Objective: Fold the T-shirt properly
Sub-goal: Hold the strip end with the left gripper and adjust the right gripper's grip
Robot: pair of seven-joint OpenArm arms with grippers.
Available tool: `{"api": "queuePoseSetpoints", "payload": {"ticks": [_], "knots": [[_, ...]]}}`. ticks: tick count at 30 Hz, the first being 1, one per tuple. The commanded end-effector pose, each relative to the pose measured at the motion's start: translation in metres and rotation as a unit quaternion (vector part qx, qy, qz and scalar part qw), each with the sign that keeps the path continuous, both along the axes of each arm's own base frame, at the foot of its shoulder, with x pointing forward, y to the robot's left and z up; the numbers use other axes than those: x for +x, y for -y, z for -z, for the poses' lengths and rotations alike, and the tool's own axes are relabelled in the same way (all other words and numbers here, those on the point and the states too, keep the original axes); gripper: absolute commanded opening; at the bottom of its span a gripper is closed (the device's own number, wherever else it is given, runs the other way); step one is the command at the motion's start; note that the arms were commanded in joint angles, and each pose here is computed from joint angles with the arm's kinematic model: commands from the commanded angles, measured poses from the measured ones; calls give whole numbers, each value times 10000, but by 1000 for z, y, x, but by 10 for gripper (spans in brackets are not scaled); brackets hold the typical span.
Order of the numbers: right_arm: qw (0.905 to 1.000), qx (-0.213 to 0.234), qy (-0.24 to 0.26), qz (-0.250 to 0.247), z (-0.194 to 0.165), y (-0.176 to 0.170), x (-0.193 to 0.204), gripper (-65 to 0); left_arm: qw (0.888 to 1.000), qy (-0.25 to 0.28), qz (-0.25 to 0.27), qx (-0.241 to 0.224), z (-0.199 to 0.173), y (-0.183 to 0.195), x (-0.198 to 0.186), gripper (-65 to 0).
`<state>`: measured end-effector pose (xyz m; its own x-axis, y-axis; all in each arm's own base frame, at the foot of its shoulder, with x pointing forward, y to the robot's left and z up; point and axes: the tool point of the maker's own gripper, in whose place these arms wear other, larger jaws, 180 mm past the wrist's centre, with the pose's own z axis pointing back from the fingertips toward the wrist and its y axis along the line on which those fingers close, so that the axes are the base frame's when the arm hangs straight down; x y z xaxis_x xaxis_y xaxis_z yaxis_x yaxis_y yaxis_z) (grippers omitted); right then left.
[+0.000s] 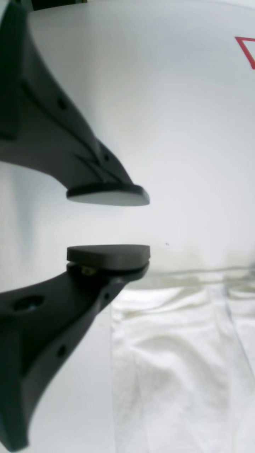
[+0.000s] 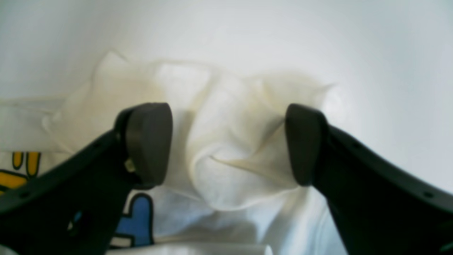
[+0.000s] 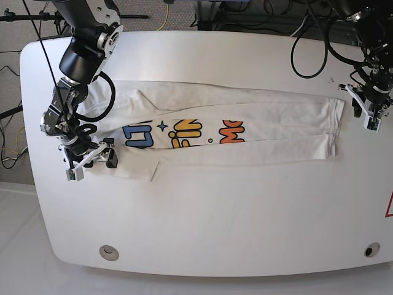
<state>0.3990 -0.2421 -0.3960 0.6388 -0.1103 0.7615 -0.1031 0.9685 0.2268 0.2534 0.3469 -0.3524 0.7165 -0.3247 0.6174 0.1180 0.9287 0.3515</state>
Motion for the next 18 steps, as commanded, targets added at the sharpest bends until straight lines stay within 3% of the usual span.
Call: {"api": "queuePoseSetpoints", "payload": {"ticks": [1,15,18], "knots": [[9992,34,386,84,-20,9,15,-184,9995,276,-58,117,-18,-10,6,-475],[9988,82,471,102,-20,8,16,-188,9994,300,-118,120,-20,-13,5,-472],[9988,89,471,100,-20,7,16,-232,9994,306,-111,119,-20,-13,5,-472]]}}
